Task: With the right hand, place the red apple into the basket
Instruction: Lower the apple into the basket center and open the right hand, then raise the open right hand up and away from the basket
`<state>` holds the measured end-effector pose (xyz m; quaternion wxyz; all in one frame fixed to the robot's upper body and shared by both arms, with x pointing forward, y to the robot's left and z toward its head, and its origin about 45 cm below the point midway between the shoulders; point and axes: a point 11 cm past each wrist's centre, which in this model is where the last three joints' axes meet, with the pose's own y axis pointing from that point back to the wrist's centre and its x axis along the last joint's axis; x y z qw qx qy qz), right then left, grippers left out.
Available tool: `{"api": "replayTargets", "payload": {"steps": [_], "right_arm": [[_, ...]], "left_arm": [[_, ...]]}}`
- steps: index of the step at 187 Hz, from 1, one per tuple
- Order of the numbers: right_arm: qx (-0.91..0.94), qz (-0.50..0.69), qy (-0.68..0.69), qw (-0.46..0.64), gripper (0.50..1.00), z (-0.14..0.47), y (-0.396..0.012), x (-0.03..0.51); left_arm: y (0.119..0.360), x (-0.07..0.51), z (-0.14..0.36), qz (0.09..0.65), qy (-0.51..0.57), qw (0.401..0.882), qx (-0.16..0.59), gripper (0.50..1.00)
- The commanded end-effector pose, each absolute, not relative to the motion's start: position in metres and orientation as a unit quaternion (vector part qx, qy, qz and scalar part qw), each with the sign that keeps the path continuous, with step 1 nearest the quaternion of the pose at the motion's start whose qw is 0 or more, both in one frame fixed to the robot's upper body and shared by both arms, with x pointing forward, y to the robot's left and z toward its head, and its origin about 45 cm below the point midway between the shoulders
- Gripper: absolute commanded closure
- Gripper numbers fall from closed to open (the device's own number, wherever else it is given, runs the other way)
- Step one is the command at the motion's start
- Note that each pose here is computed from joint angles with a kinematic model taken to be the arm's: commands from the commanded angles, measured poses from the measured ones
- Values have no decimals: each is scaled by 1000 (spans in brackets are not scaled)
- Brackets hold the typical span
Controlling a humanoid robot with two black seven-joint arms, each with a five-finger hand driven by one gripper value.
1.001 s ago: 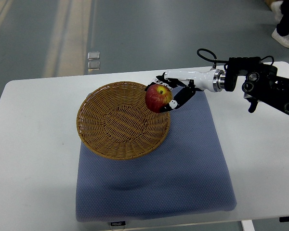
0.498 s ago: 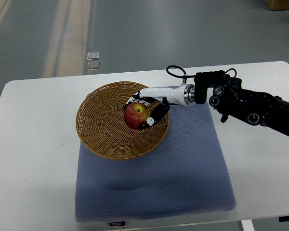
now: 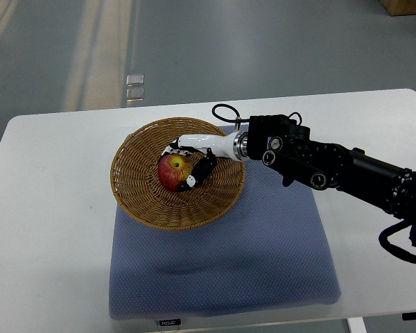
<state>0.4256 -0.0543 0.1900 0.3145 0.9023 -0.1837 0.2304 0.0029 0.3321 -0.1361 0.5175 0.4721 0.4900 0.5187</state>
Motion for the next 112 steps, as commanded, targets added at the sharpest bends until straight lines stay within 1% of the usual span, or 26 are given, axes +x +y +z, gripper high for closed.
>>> {"api": "replayTargets", "payload": {"steps": [1,21,26,39,40,50,56,66,67,70,82,83,93,107,108,112], "right_arm": [[903,230,-183,313,574,192,-54,426],[904,228,-183,310,574,194,-53,427],[904,234,-190,304,574,207,-54,434],[902,236,-193,304,574,210,-57,437],[899,236,-200,310,574,215,-71,443],[896,236,-201,319,574,223,-88,450],[896,234,-199,321,574,230,-96,454],[896,234,-199,321,574,230,-96,454],[901,219,-200,317,574,240,-108,458],[904,210,-202,313,574,243,-113,459],[906,205,-203,310,576,245,-115,460],[911,187,-218,295,576,253,-126,464],[913,170,-242,280,576,260,-141,470],[914,164,-252,273,576,262,-146,471],[914,147,-275,258,576,265,-155,476],[915,139,-286,250,576,264,-158,477]], "left_arm": [[332,3,-136,519,490,517,472,500],[332,3,-136,519,490,517,472,500],[332,3,-136,519,490,517,472,500],[332,3,-136,519,490,517,472,500],[332,3,-136,519,490,517,472,500],[332,3,-136,519,490,517,472,500],[332,3,-136,519,490,517,472,500],[332,3,-136,519,490,517,472,500],[332,3,-136,519,490,517,472,500],[332,3,-136,519,490,517,472,500],[332,3,-136,519,490,517,472,500],[332,3,-136,519,490,517,472,500],[332,3,-136,519,490,517,472,500],[332,3,-136,519,490,517,472,500],[332,3,-136,519,490,517,472,500],[332,3,-136,519,490,517,472,500]]}}
